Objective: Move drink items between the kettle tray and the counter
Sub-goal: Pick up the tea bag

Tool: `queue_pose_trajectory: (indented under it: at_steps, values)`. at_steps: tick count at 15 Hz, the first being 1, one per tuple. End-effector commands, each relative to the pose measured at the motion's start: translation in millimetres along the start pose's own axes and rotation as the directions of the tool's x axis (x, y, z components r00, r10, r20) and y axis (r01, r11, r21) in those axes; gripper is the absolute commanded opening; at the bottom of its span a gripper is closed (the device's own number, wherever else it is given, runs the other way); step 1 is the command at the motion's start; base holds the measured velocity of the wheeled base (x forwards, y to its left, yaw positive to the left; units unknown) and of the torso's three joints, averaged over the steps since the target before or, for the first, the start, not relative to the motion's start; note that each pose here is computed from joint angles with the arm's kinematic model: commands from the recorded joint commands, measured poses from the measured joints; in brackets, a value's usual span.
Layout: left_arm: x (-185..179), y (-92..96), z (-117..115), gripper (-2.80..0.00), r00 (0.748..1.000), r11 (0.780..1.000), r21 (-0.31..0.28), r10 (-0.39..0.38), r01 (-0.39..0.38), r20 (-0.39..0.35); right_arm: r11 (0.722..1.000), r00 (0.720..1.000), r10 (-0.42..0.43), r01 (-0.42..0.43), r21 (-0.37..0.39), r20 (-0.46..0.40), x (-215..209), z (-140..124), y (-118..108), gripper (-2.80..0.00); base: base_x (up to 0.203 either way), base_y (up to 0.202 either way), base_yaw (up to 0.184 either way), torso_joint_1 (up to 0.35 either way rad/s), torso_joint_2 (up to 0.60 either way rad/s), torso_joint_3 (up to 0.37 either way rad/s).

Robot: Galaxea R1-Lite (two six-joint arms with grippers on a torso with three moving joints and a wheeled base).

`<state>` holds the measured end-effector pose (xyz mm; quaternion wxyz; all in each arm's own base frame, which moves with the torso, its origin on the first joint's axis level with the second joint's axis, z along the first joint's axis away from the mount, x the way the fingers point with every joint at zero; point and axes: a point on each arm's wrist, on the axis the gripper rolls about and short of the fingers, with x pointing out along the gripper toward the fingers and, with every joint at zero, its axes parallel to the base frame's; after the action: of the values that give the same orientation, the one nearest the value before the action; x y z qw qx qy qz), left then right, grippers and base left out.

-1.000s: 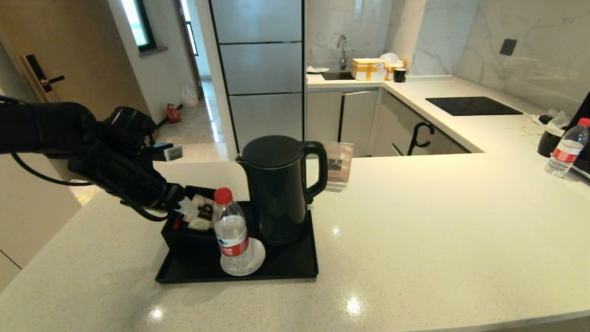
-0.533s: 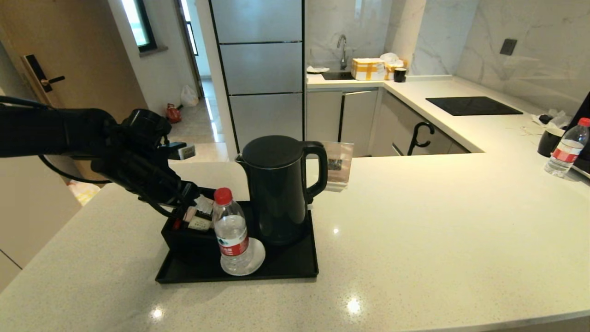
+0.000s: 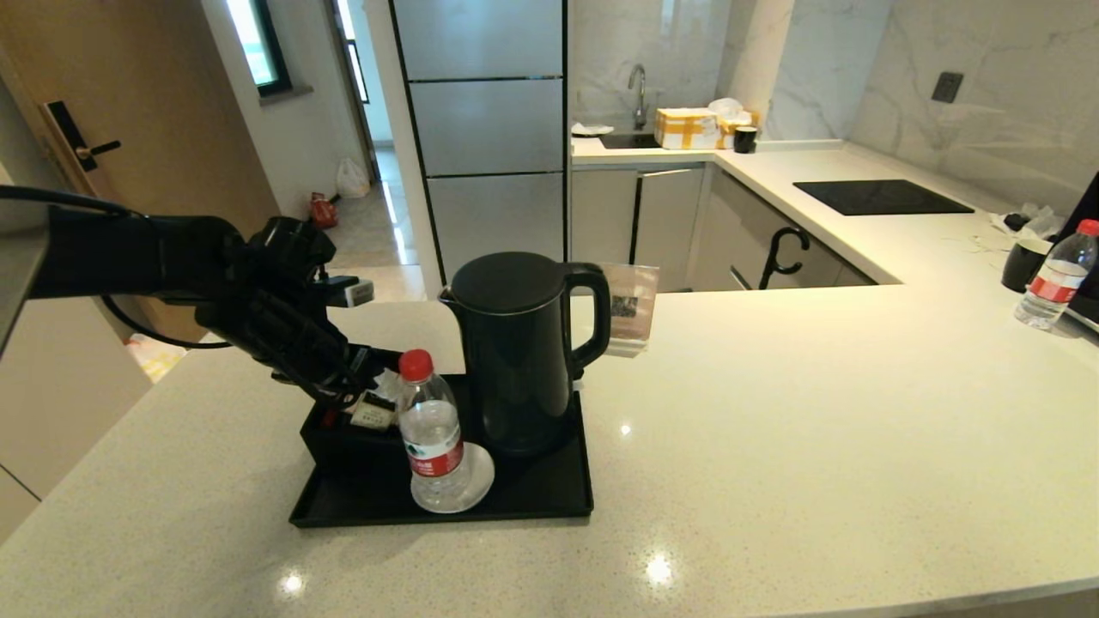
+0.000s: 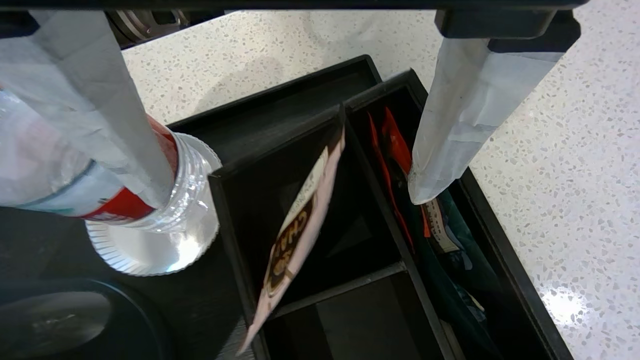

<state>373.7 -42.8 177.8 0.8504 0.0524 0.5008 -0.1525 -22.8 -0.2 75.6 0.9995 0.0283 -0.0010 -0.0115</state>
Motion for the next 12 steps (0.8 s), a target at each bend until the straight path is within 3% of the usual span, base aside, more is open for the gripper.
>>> queue_pose_trajectory:
  at_steps: [1, 5, 6, 12]
  values:
    - [5, 1.3, 0, 0.0, 1.0, 1.0, -0.003, 0.003, -0.003, -0.012, 1.0, 1.0, 0.0, 0.0, 0.0, -0.001, 0, 0, 0, -2.8, 0.0, 0.0, 0.0, 0.0, 0.0, 0.0]
    - [13, 3.6, 2, 0.0, 1.0, 1.0, -0.014, 0.019, -0.019, 0.001, 1.0, 1.0, 0.0, 0.0, 0.0, -0.001, 0, 0, 0, -2.8, 0.0, 0.0, 0.0, 0.0, 0.0, 0.0]
    - [13, 3.6, 2, -2.8, 1.0, 1.0, -0.014, 0.019, -0.019, 0.001, 1.0, 1.0, 0.0, 0.0, 0.0, -0.001, 0, 0, 0, -2.8, 0.0, 0.0, 0.0, 0.0, 0.0, 0.0]
    - [14, 3.5, 2, -2.8, 0.999, 0.999, -0.013, 0.034, -0.034, 0.0, 1.0, 1.0, 0.0, 0.0, 0.0, -0.001, 0, 0, 0, -2.8, 0.0, 0.0, 0.0, 0.0, 0.0, 0.0]
